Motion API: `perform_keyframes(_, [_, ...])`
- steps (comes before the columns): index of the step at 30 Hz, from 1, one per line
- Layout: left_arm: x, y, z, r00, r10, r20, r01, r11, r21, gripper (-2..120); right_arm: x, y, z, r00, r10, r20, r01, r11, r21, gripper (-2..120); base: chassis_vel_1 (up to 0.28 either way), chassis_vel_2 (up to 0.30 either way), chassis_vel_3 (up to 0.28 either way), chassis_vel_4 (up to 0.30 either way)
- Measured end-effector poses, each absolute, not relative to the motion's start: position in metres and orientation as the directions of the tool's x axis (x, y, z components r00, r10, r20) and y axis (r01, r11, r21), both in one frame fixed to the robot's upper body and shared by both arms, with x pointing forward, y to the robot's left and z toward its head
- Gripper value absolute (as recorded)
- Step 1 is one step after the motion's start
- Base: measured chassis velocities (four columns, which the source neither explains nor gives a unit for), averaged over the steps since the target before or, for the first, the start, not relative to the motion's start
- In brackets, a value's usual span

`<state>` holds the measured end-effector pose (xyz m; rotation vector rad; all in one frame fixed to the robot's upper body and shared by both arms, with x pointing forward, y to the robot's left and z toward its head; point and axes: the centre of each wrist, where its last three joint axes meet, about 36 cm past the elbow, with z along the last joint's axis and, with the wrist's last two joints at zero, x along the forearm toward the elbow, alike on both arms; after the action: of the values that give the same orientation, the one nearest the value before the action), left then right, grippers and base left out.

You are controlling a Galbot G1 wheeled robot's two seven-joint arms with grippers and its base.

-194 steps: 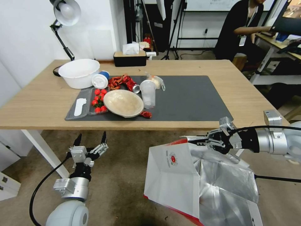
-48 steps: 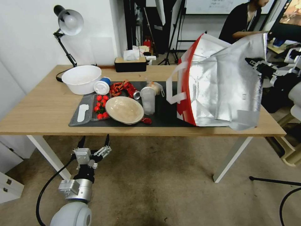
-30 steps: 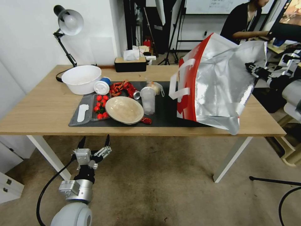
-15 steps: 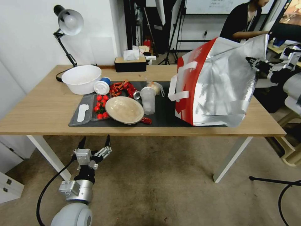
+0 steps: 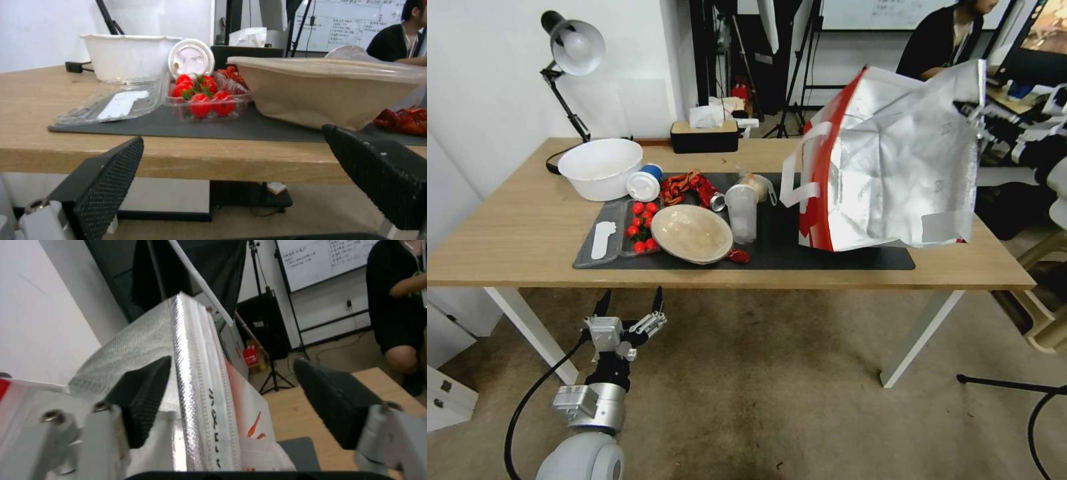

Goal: Pick up the food delivery bag from the floor and place it on the table.

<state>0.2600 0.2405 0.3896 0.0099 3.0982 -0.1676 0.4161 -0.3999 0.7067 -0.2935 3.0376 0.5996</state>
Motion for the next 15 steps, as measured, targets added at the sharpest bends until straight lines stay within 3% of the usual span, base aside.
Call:
perform_keyframes(3, [0.26,0.2403,0.3896,-0.999,0.005,-0.04,0.009,0.994,-0.108,100,0.4158,-0.4,0.7071,-0.981,-0.18,-0.072,-0.194,0.91,0.366,80,0.0,0.0,0.0,0.0])
perform_keyframes(5, [0.2599,0.2399,0.3895,-0.999,0.006,-0.041,0.011,0.994,-0.109,100,0.4163,-0.401,0.7073,-0.981,-0.179,-0.079,-0.196,0.914,0.355,91,0.0,0.0,0.0,0.0])
perform_keyframes(7, [0.2599,0.2399,0.3895,-0.999,0.006,-0.041,0.011,0.994,-0.109,100,0.4163,-0.4011,0.7073,-0.981,-0.179,-0.079,-0.196,0.914,0.355,91,0.0,0.0,0.0,0.0])
perform_keyframes(8, [0.2597,0.2398,0.3894,-0.999,0.007,-0.041,0.011,0.994,-0.109,100,0.4165,-0.4015,0.7073,-0.98,-0.179,-0.085,-0.197,0.916,0.35,97,0.0,0.0,0.0,0.0])
perform_keyframes(15, [0.2595,0.2402,0.3893,-0.999,0.007,-0.041,0.012,0.994,-0.108,100,0.4116,-0.399,0.7036,-0.952,-0.243,-0.187,-0.296,0.891,0.346,100,0.0,0.0,0.0,0.0])
